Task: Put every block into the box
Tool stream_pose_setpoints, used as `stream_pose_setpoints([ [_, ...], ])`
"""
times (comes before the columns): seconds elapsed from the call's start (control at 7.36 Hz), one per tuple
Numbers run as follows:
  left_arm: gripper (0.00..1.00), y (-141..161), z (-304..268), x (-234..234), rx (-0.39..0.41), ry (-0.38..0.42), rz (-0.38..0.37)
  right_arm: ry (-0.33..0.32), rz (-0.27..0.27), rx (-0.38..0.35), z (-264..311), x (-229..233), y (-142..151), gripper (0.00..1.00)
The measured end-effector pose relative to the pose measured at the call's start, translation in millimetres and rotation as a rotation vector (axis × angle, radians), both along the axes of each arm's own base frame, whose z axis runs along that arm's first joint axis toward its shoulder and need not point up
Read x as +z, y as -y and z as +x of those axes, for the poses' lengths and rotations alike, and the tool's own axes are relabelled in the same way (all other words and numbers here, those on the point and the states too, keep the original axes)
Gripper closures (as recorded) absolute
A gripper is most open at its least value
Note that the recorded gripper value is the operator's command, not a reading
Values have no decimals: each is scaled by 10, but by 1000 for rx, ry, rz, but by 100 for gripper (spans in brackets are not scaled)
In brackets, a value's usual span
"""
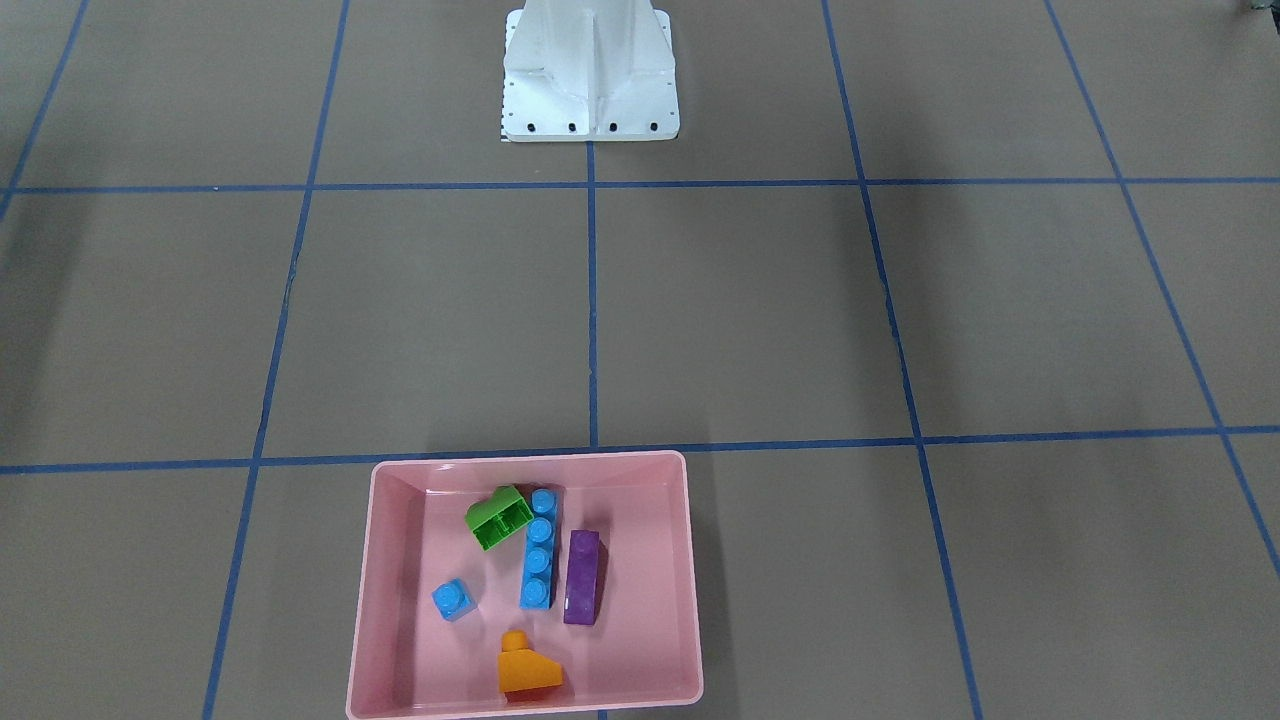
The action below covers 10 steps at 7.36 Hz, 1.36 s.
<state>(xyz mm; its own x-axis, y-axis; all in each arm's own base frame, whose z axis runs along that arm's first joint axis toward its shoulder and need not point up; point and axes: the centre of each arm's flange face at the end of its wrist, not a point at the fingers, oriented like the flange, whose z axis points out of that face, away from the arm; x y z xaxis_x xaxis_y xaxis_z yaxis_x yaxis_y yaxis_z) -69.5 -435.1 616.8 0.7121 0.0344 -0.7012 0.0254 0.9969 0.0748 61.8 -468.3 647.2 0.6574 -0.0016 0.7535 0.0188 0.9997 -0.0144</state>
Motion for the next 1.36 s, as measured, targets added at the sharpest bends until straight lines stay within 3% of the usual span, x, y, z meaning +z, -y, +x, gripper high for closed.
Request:
stream_pose_setpoints([
  [1.36,0,38,5,-20,1,1,3,1,1,0,0,-7,1,0],
])
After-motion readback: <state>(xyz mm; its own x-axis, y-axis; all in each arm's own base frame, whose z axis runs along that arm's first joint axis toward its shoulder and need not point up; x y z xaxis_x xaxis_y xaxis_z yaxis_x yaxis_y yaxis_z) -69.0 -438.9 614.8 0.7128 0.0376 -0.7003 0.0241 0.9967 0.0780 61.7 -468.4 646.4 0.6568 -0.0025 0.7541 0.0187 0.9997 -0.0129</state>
